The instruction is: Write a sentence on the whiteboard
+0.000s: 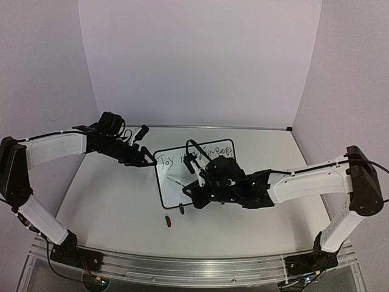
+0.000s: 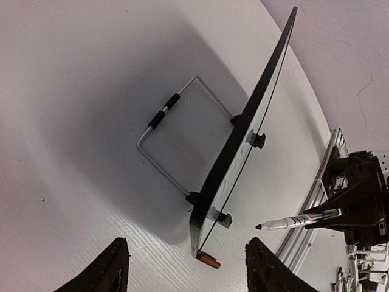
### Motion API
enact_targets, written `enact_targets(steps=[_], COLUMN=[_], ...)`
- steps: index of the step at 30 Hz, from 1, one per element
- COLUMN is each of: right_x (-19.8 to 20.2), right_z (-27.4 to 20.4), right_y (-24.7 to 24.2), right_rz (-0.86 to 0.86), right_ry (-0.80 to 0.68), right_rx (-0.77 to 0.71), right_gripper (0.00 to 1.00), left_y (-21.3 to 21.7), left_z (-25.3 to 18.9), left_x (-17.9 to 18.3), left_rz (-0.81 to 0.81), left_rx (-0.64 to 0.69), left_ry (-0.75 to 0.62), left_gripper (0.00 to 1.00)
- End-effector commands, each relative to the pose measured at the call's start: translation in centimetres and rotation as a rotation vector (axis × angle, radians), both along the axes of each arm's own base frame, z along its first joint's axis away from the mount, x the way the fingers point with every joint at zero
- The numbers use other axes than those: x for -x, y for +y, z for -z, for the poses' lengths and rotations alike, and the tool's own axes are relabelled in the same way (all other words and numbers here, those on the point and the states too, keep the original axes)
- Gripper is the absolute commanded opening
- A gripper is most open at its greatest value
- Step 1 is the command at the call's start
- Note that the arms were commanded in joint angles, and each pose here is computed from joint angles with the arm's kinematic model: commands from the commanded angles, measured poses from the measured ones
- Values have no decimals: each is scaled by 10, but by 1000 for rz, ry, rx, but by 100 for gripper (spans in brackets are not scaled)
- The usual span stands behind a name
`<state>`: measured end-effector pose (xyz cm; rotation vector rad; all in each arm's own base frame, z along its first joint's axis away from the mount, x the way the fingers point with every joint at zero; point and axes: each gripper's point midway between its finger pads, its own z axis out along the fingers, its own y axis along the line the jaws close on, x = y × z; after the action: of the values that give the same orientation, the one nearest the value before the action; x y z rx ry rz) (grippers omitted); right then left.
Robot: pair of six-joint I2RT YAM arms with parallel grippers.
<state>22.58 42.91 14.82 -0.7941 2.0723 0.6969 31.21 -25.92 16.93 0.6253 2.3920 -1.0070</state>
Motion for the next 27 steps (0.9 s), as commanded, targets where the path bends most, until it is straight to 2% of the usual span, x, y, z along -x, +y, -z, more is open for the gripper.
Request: enact_targets(steps=[1,11,27], right_x=[6,8,-1], right_z=[-18,-2,5], right_y=[24,19,17], right_rz=[-71,-46,18], right_ry=[-20,6,-18], right_rx=[-72,-66,-42], right_gripper=[0,0,0], left_y=[-8,-20,-12], left_z=[-4,8,19], left_x=[-2,6,0], left_rz=[44,88,63], left_rx=[28,12,-60], left_ry=[-33,-10,-22], left_gripper=[61,41,21])
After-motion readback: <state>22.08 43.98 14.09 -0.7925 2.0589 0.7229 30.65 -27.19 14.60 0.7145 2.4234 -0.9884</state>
